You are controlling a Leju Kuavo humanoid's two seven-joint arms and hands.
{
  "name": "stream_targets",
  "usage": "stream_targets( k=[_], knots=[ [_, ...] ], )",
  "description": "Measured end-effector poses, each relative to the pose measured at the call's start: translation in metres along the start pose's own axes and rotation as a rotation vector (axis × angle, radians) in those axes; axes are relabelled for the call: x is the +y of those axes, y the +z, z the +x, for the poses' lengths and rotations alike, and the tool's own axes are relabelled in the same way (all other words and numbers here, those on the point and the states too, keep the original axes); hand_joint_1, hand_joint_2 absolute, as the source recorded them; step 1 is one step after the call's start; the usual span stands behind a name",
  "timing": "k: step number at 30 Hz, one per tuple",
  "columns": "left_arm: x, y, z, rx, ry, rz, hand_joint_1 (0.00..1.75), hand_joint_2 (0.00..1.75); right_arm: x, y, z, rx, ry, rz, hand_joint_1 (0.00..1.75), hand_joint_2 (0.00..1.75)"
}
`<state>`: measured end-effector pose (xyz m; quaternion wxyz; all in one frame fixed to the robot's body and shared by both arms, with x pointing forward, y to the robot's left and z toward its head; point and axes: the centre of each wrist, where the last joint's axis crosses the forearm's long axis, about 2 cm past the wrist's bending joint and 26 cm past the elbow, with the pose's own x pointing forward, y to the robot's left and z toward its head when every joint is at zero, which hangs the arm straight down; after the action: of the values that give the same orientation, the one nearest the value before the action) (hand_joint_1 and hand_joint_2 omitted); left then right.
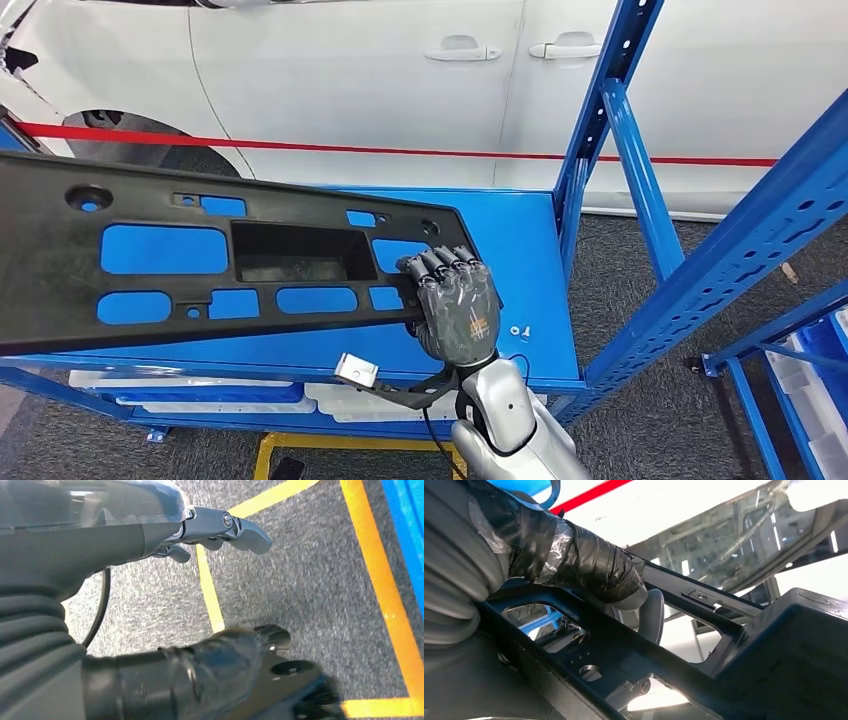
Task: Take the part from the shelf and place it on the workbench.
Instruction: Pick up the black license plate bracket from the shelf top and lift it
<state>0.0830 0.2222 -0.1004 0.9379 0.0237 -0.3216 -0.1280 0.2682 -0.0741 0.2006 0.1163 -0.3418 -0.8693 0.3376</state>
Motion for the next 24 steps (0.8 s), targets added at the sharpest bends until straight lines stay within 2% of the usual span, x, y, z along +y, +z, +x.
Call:
stream_targets(
  k=[24],
  knots=[
    [-0.002,0.002,-0.001,0.071,-0.016,0.08,0.0,1.75,0.003,0.019,0.007,0.069,-0.053,0.032,1.71,1.75]
  ],
)
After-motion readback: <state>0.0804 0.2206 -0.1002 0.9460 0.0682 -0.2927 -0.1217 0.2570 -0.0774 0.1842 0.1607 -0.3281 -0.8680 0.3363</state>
